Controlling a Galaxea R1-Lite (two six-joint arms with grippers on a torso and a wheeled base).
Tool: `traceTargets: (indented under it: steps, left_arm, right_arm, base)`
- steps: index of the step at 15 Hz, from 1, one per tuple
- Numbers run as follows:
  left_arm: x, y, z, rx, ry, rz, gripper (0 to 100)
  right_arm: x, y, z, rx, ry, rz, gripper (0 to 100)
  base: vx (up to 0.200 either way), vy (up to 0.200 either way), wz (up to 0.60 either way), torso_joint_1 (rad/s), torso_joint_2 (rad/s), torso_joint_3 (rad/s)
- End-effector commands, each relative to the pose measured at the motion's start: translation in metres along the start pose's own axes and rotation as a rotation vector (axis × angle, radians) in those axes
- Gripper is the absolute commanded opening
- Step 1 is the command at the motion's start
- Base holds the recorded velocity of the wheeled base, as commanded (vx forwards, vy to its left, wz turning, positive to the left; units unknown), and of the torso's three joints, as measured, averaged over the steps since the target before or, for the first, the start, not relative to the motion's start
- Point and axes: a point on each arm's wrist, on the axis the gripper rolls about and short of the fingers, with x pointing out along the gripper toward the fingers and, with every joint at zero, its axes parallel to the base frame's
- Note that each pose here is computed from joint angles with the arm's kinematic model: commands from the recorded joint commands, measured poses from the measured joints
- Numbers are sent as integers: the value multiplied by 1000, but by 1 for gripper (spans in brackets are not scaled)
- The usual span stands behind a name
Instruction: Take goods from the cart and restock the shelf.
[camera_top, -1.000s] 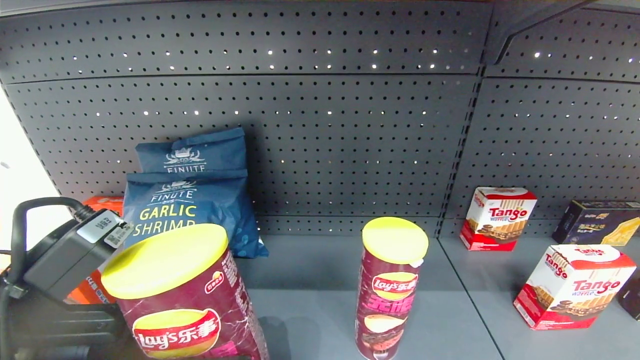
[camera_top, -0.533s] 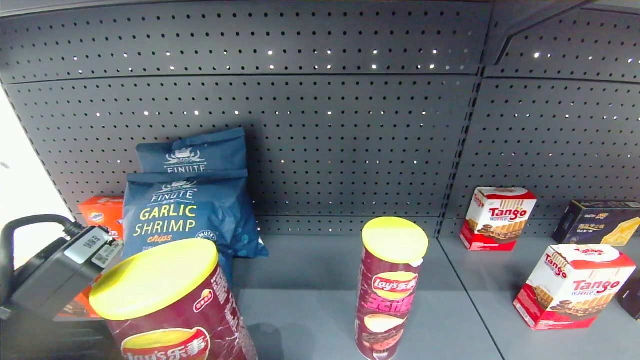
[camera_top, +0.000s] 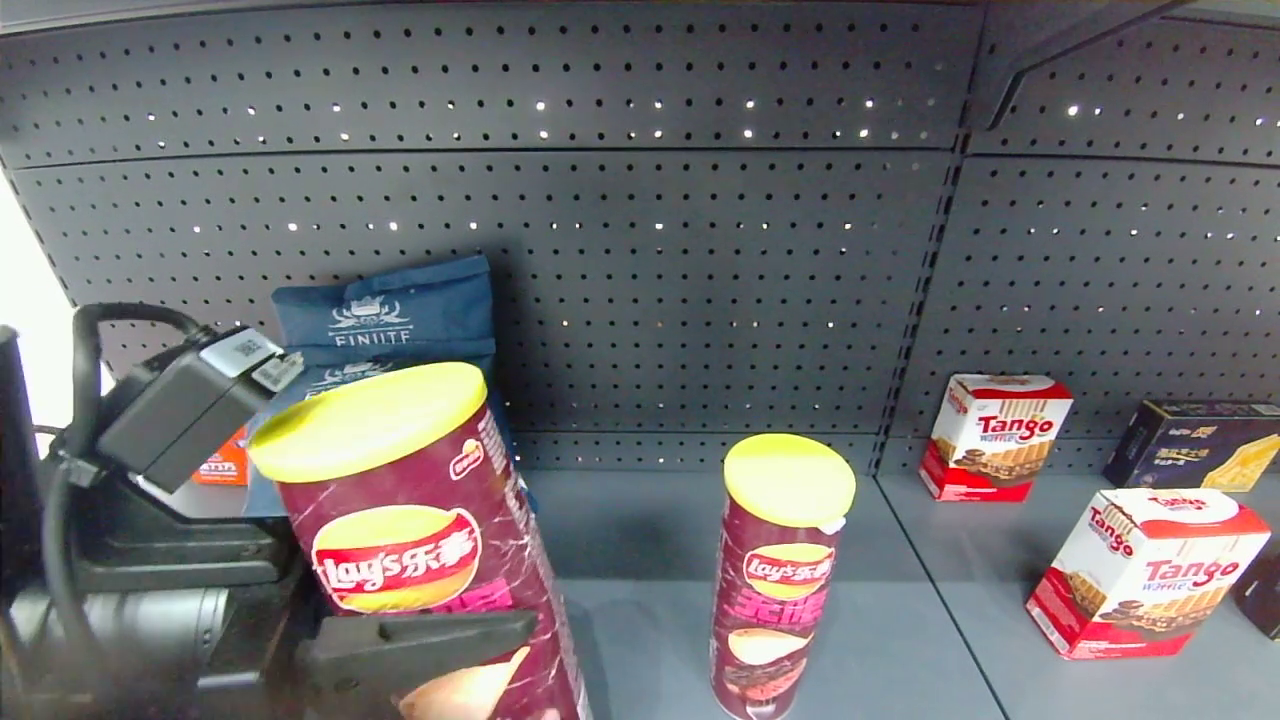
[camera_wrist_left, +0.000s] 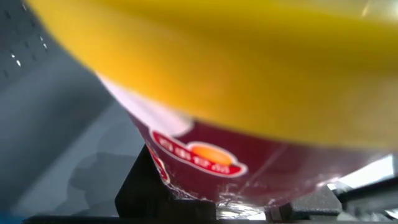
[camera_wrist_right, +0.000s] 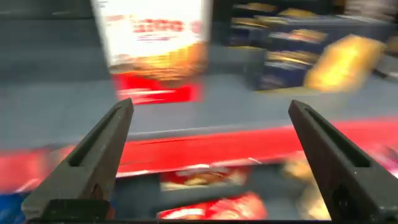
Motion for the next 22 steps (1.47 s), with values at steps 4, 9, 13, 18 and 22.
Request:
traceTargets:
  steps: [4,9,13,18,22]
  left_arm:
    - [41,42,5,-57,57,17,0]
    - [53,59,12,-62,56,30,0]
    - [63,68,18,-57,53,29,0]
    - [80,81,22,-42,61,20,0]
    - [93,92,27,-37,58,19,0]
  right_arm:
    - [-1,8,0,-83,-32,363,100]
    - [-1,7,0,-81,-40,330,100]
    - [1,3,1,-65,-39,145,100]
    - [0,8,0,-3,-39,358,100]
    - [1,5,-6,48,17,202,100]
  base:
    - [0,0,0,0,0,0]
    - [0,0,0,0,0,0]
    - [0,0,0,0,0,0]
    - [0,0,0,0,0,0]
    - [0,0,0,0,0,0]
